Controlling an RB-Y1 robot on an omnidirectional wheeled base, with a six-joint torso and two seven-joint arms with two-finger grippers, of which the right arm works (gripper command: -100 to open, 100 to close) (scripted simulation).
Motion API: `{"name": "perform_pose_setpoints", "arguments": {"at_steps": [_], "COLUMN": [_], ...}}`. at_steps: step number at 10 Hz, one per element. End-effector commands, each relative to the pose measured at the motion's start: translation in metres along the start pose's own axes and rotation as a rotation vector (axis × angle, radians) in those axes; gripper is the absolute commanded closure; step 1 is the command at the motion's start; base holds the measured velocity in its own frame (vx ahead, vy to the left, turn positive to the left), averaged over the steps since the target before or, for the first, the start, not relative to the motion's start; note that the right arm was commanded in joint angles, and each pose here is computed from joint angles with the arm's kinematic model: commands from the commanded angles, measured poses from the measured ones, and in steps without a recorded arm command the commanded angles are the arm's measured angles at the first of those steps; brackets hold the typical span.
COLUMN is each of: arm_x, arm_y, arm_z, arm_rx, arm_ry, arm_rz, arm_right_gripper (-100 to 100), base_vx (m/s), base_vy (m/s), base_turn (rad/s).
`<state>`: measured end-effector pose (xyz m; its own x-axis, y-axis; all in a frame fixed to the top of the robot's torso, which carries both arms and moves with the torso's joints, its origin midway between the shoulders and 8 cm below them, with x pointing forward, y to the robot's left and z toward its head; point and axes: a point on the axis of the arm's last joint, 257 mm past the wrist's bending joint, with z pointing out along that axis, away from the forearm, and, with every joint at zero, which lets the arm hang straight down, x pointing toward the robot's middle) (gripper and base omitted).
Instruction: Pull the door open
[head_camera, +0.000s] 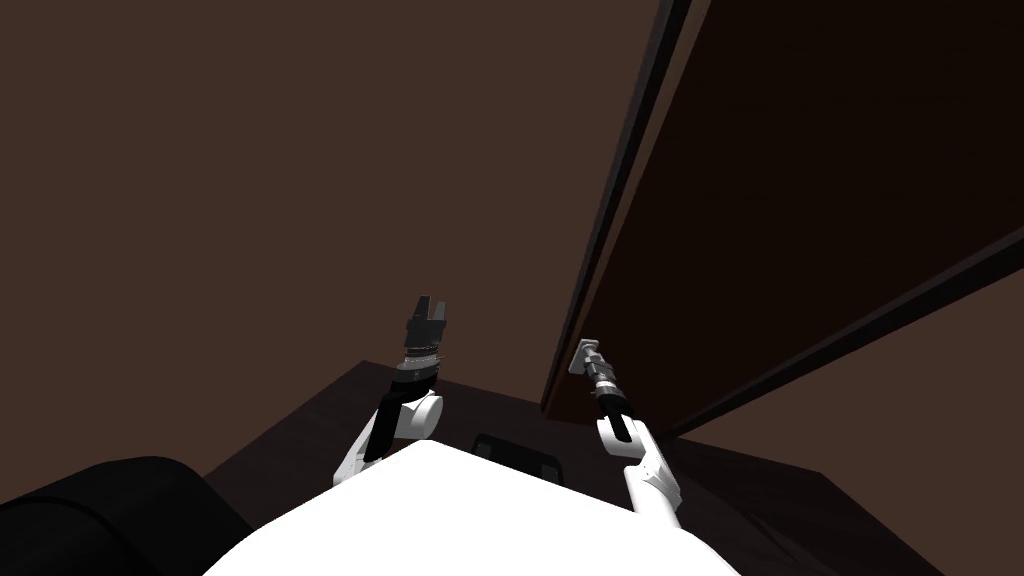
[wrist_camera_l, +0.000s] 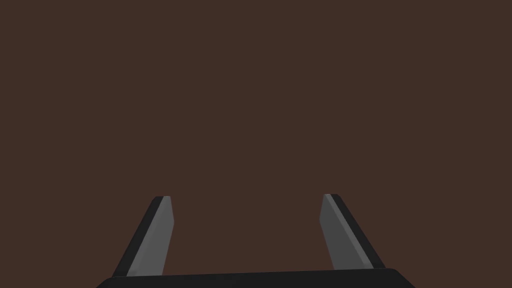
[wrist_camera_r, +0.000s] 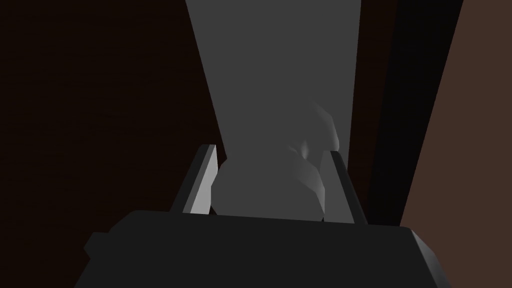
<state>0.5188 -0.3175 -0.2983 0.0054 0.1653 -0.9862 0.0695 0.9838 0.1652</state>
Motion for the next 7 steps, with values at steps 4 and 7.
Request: {"name": "perform_pose_setpoints", "arguments": {"at_steps": [4,7], "arm_x": [0.003,0.004], "arm_y": [-0.027,-0.038], "arm_z": [0.0027,0.0031], "arm_rx": [0.079,0.116], "arm_ry": [0.010,0.008], "arm_rz": [0.108,0.187], "arm_right_gripper": [100,100], "base_vx": [-0.027,-0.031], "base_vy": [0.007,0.004], "base_turn": [0.024,0.019]}}
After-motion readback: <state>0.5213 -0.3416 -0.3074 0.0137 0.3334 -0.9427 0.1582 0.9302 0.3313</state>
